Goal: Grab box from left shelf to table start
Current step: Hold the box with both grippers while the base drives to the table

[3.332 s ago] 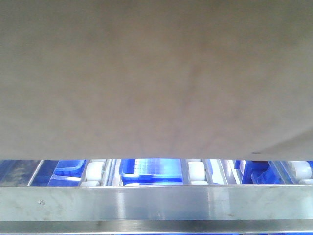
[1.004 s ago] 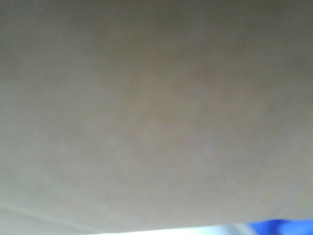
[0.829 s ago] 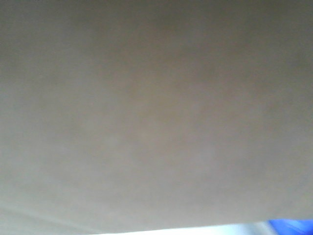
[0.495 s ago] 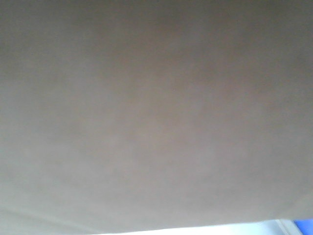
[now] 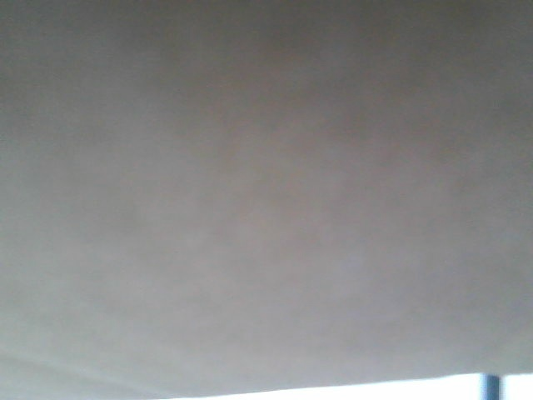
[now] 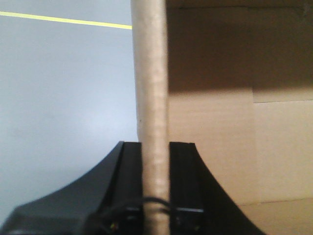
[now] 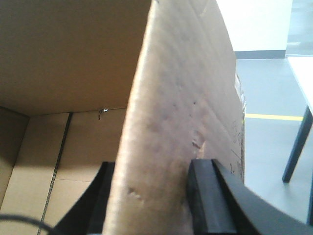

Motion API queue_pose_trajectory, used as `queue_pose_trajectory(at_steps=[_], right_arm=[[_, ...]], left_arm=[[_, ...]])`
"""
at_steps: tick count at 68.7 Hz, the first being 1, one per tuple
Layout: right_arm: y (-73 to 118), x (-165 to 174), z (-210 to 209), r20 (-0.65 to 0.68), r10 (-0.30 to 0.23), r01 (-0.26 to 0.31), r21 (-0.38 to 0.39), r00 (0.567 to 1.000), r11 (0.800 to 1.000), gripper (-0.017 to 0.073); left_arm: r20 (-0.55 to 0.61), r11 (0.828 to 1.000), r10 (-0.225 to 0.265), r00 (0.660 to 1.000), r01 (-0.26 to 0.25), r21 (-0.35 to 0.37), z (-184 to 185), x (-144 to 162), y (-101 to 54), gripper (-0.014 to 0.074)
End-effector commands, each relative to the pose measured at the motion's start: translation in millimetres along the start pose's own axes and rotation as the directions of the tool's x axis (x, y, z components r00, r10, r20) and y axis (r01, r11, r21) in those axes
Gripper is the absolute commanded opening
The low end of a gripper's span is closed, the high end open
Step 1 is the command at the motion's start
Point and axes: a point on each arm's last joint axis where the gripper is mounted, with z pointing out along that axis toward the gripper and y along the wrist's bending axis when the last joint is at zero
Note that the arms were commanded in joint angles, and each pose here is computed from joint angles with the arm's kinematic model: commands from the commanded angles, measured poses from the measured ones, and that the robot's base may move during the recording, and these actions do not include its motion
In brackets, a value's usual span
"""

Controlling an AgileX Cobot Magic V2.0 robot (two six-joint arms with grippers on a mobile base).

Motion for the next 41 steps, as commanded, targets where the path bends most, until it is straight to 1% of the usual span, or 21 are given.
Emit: queue_pose_trajectory(at_steps=[1, 41], right_arm=[[2.8, -14.8, -2.4, 0.094, 0.016, -0.014, -0.015, 0.995, 1.0, 0.0058], [2.9, -14.6, -2.4, 0.093, 0.016, -0.014, -0.015, 0.996, 1.0, 0.0058]], left_arm=[[-0.055, 0.999, 0.034, 0.998, -0.035, -0.021, 0.8, 2.2, 2.1, -0.0092], [-0.055, 0.999, 0.034, 0.998, -0.035, -0.021, 0.8, 2.2, 2.1, -0.0092]])
